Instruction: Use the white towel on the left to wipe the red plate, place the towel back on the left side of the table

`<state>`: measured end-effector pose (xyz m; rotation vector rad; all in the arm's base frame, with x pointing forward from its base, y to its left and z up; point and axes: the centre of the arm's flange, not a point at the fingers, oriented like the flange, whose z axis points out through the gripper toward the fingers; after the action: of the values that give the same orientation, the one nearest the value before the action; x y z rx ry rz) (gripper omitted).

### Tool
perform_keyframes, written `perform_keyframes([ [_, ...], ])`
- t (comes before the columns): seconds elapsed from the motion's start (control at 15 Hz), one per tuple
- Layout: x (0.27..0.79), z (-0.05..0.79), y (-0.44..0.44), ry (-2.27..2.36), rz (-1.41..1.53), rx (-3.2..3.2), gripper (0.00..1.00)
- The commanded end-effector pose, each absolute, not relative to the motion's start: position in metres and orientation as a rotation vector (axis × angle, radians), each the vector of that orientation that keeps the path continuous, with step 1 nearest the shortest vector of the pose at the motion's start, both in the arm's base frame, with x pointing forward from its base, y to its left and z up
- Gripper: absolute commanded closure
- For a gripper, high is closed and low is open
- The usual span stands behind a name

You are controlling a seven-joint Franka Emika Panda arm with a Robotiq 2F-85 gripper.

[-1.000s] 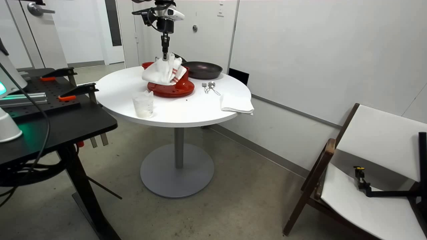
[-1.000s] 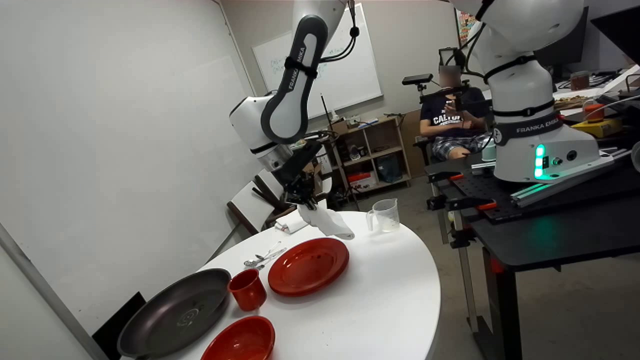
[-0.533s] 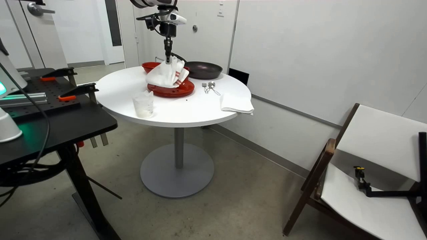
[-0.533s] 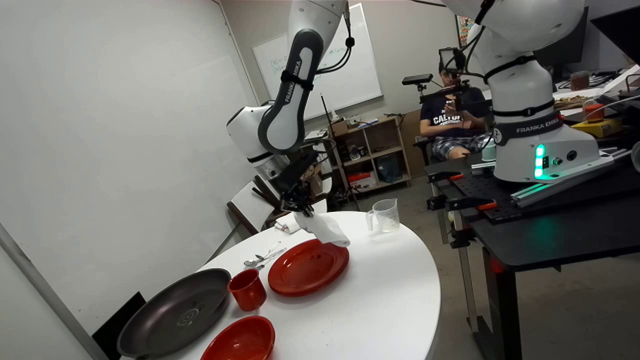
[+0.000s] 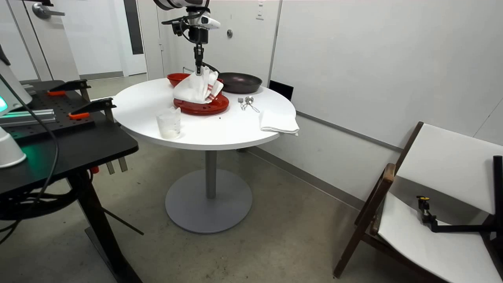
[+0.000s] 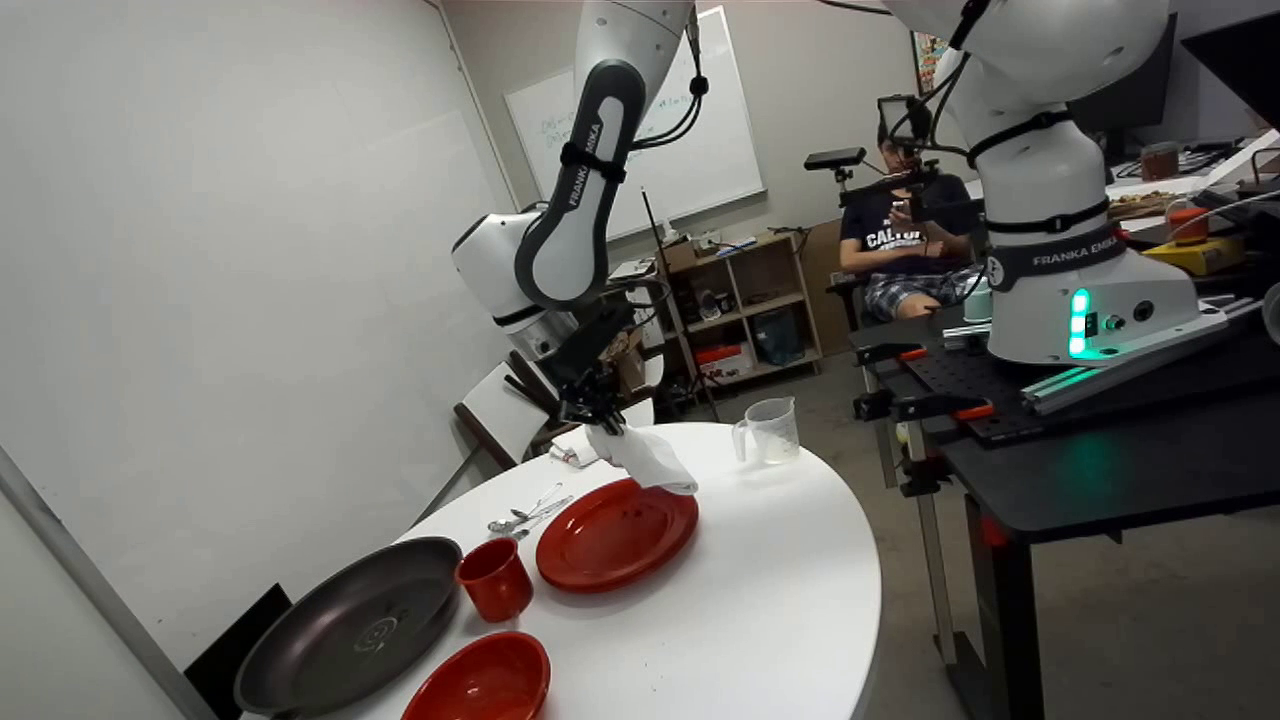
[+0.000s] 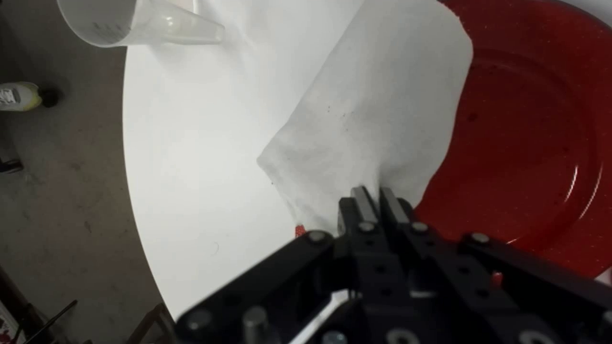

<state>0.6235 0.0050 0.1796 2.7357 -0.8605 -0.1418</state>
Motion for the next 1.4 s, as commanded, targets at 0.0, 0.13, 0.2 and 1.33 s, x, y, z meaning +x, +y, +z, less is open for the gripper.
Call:
perform_keyframes([
  [0.0,0.624,0.180,0.005,-0.860,-0.142,2.736,0.93],
  [0.13,0.624,0.180,0.005,-0.860,-0.142,2.736,0.98],
  [0.2,0.622,0.179,0.005,-0.870,-0.139,2.736,0.98],
  [1.33,0.638,0.119,0.004,-1.056,-0.019,2.829,0.98],
])
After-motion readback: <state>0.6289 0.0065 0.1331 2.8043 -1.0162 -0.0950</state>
